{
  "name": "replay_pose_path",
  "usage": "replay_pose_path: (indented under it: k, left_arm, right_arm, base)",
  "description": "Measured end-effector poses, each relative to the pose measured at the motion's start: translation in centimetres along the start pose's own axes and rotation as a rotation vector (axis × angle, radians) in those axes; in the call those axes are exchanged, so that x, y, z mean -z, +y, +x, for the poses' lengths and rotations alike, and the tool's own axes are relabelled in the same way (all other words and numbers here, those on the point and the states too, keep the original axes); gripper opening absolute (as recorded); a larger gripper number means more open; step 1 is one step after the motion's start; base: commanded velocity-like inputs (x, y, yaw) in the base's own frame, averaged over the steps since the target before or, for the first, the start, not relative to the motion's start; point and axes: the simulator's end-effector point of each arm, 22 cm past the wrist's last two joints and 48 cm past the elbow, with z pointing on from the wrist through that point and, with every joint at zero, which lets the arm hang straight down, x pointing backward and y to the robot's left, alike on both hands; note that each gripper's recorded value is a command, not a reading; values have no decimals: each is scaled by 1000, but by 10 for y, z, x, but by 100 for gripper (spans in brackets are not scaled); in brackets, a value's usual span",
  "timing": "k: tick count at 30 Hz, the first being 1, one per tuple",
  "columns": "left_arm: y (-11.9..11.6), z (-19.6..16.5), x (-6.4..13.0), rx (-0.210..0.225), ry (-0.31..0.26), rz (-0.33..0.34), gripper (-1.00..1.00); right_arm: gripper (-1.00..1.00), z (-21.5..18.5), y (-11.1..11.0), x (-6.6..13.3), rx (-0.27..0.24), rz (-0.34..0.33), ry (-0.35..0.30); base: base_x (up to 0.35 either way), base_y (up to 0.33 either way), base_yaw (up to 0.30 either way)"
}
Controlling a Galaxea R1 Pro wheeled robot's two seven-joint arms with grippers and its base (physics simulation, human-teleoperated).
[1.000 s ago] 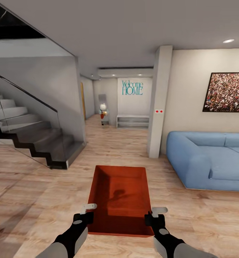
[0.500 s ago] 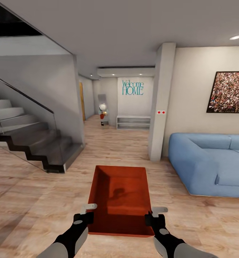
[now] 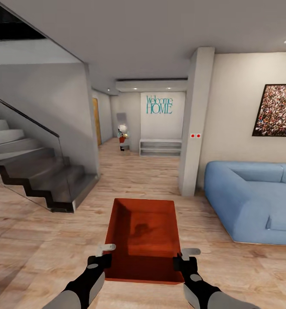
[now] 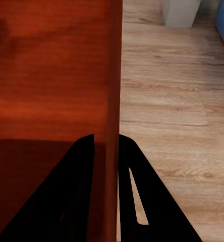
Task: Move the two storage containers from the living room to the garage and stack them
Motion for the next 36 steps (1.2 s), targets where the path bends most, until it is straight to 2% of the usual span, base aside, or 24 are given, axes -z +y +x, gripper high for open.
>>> replay_pose_path:
  k: [6, 32, 36]
  left_arm:
    - [0, 0, 0, 13, -12, 0, -100]
    - [1, 3, 0, 19, -9, -1, -100]
    - [1, 2, 0, 18, -9, -1, -100]
  right_arm:
    - [-100, -4, 1, 0, 10, -2, -11]
    - [-100, -4, 1, 0, 15, -3, -11]
    - [-100, -4, 1, 0, 13, -3, -11]
  base:
    - [322, 0, 0]
    - [322, 0, 0]
    - [322, 0, 143]
